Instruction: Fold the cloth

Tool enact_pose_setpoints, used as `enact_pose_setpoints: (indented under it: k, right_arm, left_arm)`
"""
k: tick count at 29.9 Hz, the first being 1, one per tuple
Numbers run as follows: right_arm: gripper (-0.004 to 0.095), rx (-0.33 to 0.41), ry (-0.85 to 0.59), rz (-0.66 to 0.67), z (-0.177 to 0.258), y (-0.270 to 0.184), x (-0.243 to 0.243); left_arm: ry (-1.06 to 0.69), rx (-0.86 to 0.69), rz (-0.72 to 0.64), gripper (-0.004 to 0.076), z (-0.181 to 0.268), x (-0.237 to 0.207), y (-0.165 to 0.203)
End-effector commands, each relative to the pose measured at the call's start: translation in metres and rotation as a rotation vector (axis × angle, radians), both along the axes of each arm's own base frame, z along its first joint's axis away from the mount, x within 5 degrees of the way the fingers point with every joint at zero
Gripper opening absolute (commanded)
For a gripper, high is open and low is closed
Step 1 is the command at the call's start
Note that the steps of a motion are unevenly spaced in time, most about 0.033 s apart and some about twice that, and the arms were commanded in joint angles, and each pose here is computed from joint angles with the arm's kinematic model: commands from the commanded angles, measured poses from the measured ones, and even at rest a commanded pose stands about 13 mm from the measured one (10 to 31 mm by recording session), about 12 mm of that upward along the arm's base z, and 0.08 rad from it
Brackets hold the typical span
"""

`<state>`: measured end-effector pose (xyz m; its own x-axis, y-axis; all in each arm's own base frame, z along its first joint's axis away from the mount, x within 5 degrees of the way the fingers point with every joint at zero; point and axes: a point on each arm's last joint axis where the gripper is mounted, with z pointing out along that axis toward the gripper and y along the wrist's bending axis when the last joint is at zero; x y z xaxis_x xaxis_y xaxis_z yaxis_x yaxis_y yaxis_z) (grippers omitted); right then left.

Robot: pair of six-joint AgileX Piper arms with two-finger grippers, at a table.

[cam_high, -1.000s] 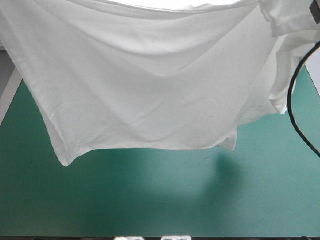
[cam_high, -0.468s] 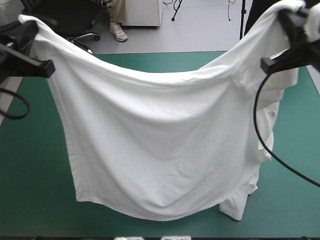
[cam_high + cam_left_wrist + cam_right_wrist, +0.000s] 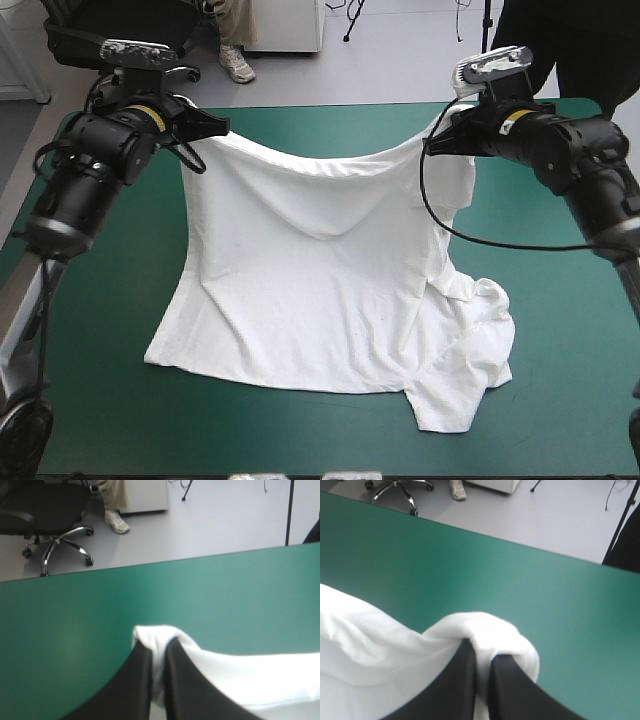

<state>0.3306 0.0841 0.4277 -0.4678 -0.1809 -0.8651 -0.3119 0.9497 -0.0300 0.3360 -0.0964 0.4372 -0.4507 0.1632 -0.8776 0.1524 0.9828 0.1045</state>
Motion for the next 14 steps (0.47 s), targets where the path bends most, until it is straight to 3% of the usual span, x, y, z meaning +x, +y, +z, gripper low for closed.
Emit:
enact_pose_setpoints:
  k: [1, 8, 14]
  right_arm:
    - [-0.0018, 0.116, -0.073, -0.062, 0.002, -0.014, 0.023]
    - [-0.0017, 0.167, -0.044, -0.131, -0.036, -0.04, 0.078]
    - [-0.0017, 0.215, 0.019, -0.161, -0.063, -0.048, 0.11]
  left_arm:
    - [-0.074, -0.037, 0.012, -0.0017, 0.003, 0.016, 0.005]
    - [0.001, -0.13, 0.11, -0.0017, -0.043, 0.067, 0.037]
    - [0.017, -0.112, 0.12, -0.0017, -0.072, 0.091, 0.042]
